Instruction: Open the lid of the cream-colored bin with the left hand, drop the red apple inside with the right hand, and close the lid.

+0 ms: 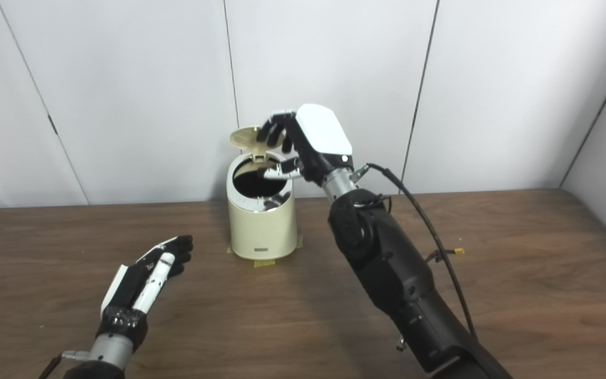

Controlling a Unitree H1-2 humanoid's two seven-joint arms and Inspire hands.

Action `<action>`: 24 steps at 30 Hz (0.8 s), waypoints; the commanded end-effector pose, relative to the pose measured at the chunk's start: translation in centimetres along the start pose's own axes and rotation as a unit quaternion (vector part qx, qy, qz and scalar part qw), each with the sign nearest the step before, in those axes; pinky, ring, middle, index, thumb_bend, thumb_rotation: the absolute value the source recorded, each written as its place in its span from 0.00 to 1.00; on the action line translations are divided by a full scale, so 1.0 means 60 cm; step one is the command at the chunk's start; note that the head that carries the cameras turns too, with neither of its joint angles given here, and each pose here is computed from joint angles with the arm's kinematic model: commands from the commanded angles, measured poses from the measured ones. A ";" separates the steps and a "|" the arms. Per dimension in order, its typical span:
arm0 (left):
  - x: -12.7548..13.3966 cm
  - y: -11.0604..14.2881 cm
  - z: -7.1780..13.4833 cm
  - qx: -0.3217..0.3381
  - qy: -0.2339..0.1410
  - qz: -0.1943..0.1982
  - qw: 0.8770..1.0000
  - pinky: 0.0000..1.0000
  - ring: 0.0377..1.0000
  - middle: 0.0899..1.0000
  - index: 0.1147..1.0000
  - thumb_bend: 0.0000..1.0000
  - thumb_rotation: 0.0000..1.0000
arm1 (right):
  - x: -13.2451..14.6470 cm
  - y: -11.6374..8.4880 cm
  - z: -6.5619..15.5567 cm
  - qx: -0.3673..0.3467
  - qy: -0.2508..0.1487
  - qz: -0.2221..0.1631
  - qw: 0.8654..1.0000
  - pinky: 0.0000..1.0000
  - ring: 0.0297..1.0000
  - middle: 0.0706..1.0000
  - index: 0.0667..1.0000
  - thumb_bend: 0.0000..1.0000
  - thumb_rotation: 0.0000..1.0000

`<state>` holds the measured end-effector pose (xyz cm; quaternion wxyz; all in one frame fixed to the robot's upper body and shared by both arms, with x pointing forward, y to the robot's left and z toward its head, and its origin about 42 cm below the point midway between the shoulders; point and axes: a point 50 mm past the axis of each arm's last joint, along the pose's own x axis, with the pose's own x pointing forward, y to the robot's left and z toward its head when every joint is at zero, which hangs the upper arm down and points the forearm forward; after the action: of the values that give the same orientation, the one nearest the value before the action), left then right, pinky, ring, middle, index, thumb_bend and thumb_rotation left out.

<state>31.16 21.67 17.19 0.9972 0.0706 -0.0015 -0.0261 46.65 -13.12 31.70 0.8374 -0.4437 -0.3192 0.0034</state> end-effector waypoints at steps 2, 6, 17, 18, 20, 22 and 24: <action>0.015 0.003 0.030 0.002 -0.038 0.000 0.999 0.88 0.84 0.82 0.78 0.38 0.77 | 0.010 -0.052 -0.006 -0.005 -0.018 -0.037 0.999 0.33 0.38 0.47 0.47 0.50 0.00; 0.015 0.007 0.030 0.002 -0.036 -0.003 0.999 0.88 0.85 0.82 0.77 0.39 0.76 | -0.019 -0.064 -0.016 0.001 -0.013 -0.022 1.000 0.34 0.38 0.47 0.47 0.50 0.00; 0.020 0.026 0.024 -0.016 -0.042 0.012 0.999 0.87 0.85 0.82 0.77 0.37 0.68 | -0.126 -0.089 -0.055 0.111 0.101 -0.030 0.988 0.42 0.41 0.44 0.48 0.50 0.00; 0.021 0.029 0.024 -0.019 -0.044 0.016 0.999 0.86 0.84 0.82 0.78 0.36 0.66 | -0.138 -0.088 -0.061 0.136 0.121 -0.033 0.983 0.44 0.41 0.44 0.49 0.51 0.00; 0.026 0.036 0.026 -0.026 -0.046 0.026 0.998 0.86 0.85 0.83 0.81 0.37 0.64 | -0.160 -0.084 -0.075 0.193 0.159 -0.042 0.967 0.46 0.46 0.45 0.62 0.53 0.00; 0.033 0.041 0.030 -0.033 -0.051 0.031 0.998 0.89 0.87 0.84 0.84 0.41 0.65 | -0.182 -0.078 -0.089 0.252 0.194 -0.051 0.947 0.51 0.58 0.65 0.80 0.60 0.17; 0.043 0.045 0.039 -0.033 -0.061 0.032 0.997 0.89 0.86 0.84 0.85 0.41 0.66 | -0.205 -0.071 -0.101 0.313 0.221 -0.057 0.922 0.61 0.70 0.77 0.87 0.64 0.34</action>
<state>32.40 24.23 17.30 0.9993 0.0353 -0.0033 0.0075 38.88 -23.77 24.05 0.9796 -0.1645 -0.1048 -0.0493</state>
